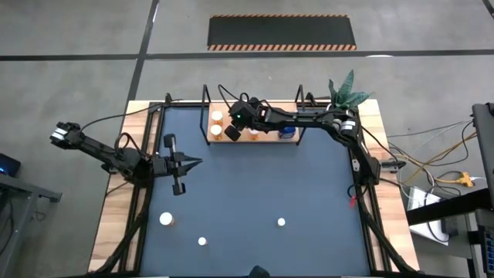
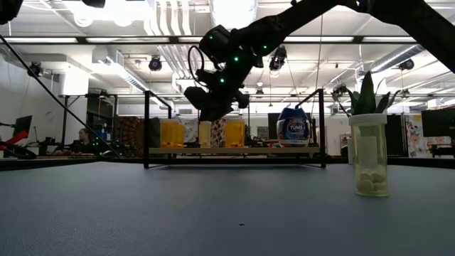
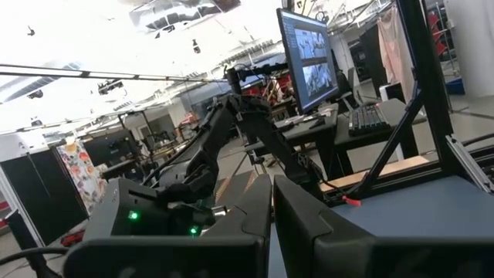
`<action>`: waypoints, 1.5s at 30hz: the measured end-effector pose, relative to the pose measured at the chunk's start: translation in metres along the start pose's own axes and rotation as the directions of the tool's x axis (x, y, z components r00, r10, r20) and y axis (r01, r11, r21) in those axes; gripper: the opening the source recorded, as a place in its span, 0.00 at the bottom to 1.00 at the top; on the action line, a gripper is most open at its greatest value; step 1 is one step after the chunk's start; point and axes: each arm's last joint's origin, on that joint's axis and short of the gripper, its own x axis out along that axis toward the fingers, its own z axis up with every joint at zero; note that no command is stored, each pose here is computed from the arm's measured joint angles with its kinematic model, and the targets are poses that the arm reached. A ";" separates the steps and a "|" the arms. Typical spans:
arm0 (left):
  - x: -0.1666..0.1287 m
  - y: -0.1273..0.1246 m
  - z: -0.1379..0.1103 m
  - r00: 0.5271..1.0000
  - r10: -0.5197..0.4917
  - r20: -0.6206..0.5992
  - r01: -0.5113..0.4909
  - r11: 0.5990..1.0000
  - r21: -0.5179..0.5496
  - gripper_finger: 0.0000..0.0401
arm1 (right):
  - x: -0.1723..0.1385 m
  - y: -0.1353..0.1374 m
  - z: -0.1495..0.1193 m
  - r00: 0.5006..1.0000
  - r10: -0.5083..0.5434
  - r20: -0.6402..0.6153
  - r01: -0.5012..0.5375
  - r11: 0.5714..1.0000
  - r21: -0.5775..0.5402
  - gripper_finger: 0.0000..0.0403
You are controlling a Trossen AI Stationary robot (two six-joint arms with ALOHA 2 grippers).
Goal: Pick and place medicine bottles onto shelf by color
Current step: Put the small orange pill bottle on the shelf, then put the yellow pill bottle on the shelf
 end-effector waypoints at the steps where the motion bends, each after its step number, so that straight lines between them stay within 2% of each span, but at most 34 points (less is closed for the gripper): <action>1: 0.000 0.000 0.000 1.000 0.000 0.000 0.000 1.000 0.000 0.00 | 0.000 0.000 0.000 1.000 0.000 -0.004 0.000 1.000 -0.001 0.25; 13: 0.000 0.000 0.000 1.000 0.001 0.002 -0.001 1.000 -0.001 0.00 | 0.000 0.000 -0.001 1.000 -0.001 -0.012 0.001 1.000 -0.013 0.26; 24: 0.000 0.000 0.000 1.000 0.001 0.002 -0.001 1.000 -0.001 0.00 | 0.000 0.000 -0.003 1.000 -0.003 -0.026 0.003 1.000 -0.011 0.39; 32: 0.000 0.000 0.000 1.000 0.001 0.002 -0.001 1.000 -0.001 0.00 | -0.004 -0.001 -0.001 1.000 -0.003 -0.021 0.003 1.000 -0.018 0.42; 39: 0.000 0.000 0.000 1.000 0.001 0.002 -0.001 1.000 -0.001 0.00 | -0.036 -0.006 0.026 0.999 -0.001 -0.033 -0.001 0.999 -0.054 0.40; 45: -0.001 0.001 0.001 1.000 0.003 0.005 -0.003 1.000 -0.003 0.00 | -0.094 0.002 0.044 0.998 0.032 -0.060 -0.039 0.990 -0.132 0.38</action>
